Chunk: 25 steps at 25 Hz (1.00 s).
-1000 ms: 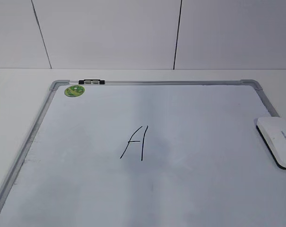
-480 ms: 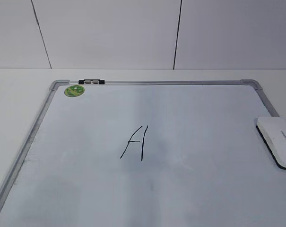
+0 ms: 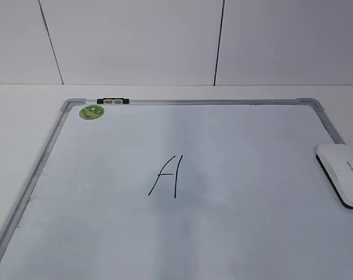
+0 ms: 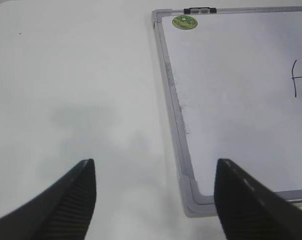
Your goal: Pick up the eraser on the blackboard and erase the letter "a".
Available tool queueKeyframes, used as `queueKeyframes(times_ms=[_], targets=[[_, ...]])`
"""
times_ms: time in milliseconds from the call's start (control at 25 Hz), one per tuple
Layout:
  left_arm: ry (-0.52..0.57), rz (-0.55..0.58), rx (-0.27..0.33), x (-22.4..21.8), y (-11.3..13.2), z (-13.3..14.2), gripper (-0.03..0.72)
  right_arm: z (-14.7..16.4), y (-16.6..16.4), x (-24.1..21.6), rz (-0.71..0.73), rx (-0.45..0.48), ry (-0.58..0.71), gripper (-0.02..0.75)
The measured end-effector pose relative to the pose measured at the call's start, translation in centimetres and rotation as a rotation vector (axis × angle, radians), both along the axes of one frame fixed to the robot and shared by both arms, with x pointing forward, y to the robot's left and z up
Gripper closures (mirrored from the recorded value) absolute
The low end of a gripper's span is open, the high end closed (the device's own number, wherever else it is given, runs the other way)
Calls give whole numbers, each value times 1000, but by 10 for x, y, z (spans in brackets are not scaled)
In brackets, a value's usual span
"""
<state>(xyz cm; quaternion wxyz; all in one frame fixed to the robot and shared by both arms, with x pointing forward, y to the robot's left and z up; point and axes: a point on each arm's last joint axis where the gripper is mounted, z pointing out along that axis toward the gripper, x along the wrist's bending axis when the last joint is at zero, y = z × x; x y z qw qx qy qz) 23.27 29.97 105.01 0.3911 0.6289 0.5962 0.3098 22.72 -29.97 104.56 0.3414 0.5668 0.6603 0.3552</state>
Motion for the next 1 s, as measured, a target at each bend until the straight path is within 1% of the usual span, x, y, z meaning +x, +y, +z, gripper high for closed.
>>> queueKeyframes(times_ms=[600, 840, 1000], targets=[[0, 0, 0, 0, 0, 0, 132, -1, 0, 0, 0, 0, 2, 146], [0, 0, 0, 0, 0, 0, 155, -1, 0, 0, -2, 0, 2, 146], [0, 2, 0, 0, 0, 0, 168, -1, 1, 0, -65, 0, 2, 146]])
